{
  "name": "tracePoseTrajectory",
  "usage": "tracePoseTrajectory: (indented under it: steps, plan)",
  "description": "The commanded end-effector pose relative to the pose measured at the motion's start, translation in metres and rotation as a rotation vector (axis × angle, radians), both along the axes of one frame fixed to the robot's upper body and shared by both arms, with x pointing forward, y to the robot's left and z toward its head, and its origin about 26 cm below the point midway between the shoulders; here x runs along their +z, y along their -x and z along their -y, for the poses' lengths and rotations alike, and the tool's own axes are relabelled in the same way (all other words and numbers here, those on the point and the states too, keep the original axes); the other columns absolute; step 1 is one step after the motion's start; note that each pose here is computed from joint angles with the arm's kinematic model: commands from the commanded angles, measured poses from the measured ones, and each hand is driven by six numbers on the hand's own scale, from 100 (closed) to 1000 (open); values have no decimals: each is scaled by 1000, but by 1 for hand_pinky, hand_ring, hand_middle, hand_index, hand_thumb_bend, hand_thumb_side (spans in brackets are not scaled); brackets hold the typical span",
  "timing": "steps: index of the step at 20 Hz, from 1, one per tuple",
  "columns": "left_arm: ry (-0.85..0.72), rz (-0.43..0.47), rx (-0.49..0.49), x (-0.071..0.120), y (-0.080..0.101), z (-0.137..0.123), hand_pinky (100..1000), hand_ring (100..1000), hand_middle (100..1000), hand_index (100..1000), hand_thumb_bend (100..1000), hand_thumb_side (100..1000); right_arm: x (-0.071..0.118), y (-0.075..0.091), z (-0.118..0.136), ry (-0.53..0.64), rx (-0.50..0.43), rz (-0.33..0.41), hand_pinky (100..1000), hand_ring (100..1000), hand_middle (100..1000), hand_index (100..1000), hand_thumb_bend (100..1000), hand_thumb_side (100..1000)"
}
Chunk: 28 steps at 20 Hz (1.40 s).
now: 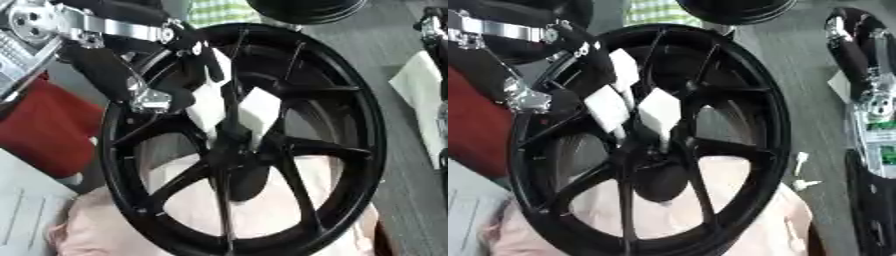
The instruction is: Pull the pin out of the wheel hub.
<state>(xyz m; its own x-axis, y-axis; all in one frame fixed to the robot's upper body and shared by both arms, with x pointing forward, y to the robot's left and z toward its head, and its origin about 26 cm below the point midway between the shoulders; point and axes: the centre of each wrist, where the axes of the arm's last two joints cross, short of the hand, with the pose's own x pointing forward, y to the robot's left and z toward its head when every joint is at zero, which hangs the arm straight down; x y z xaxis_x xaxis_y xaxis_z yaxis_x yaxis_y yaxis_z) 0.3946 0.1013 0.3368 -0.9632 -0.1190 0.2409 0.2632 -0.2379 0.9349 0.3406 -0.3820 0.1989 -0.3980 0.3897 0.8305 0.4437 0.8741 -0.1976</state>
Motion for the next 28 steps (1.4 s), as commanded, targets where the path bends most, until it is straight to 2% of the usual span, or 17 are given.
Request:
tracePoseTrajectory:
  steps: [1, 17, 28]
  plan:
    - [-55, 58, -61, 6, 0, -1, 741, 793, 777, 868, 177, 625, 10, 0, 0, 20, 9, 28, 880, 824, 595, 755, 100, 538]
    - [-82, 90, -45, -3, -8, -2, 782, 861, 811, 865, 218, 602, 11, -2, -5, 26, 35, 26, 882, 825, 592, 756, 100, 537]
    - [-108, 96, -20, -13, -17, -3, 757, 837, 799, 873, 235, 611, 12, -3, -8, 30, 51, 25, 882, 825, 591, 757, 100, 537]
